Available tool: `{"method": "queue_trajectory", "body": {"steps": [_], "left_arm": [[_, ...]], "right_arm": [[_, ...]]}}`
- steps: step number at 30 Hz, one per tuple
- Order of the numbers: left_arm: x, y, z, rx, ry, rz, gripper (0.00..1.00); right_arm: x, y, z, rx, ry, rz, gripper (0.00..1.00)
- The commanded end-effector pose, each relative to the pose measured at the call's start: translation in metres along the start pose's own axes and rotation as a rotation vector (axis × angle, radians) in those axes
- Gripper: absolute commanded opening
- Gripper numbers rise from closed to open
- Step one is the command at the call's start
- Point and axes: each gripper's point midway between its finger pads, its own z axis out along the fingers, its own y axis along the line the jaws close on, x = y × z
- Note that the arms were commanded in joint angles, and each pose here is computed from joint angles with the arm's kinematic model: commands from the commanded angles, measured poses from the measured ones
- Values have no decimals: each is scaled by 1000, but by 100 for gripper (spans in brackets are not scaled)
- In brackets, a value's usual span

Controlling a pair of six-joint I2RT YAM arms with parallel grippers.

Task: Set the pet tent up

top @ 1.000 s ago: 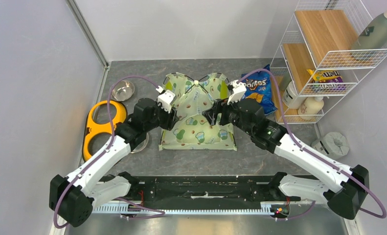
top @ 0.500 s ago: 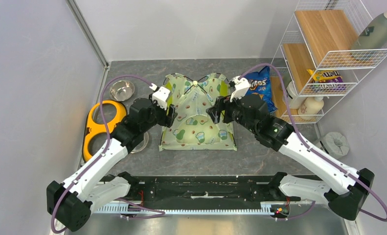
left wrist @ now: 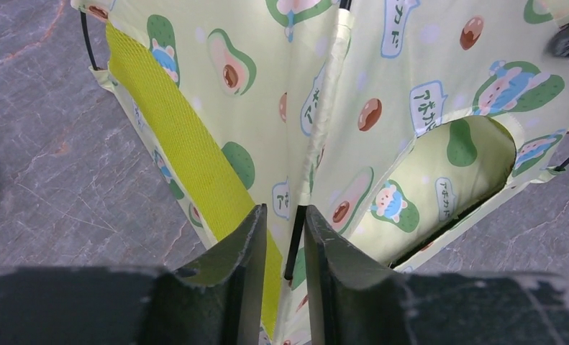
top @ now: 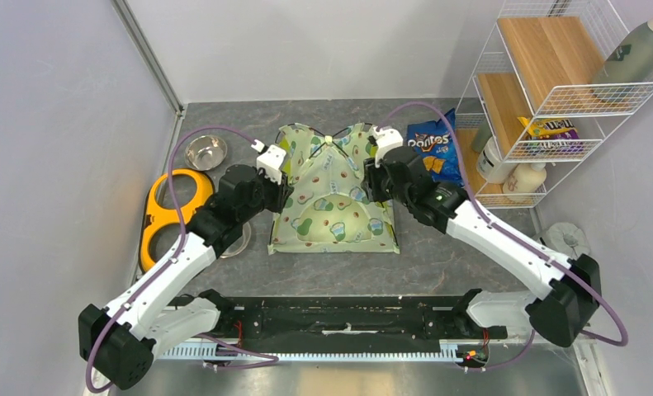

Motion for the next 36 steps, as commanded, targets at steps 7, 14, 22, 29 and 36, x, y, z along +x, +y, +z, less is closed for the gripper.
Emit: {"method": "queue_trajectory", "body": {"steps": [7,14,22,29,36], "left_arm": [[-31,5,34,-28,-36,-42,26],[-55,25,85,-43,9,9,24],[-82,41,107,-17,5,-25,30],[-106,41,57,-40,-69,-6,72],[-87,59,-10,-221,-52,-146,80]], "right_arm": [[-38,-2,48,24,-37,28,32],[-53,-15,96,70,-7,77,29],[-74,-26,105,138,-3,125,49],[-97,-19,44,66,-65,105,81],[-112,-21,-20,51,-135,132,85]]}}
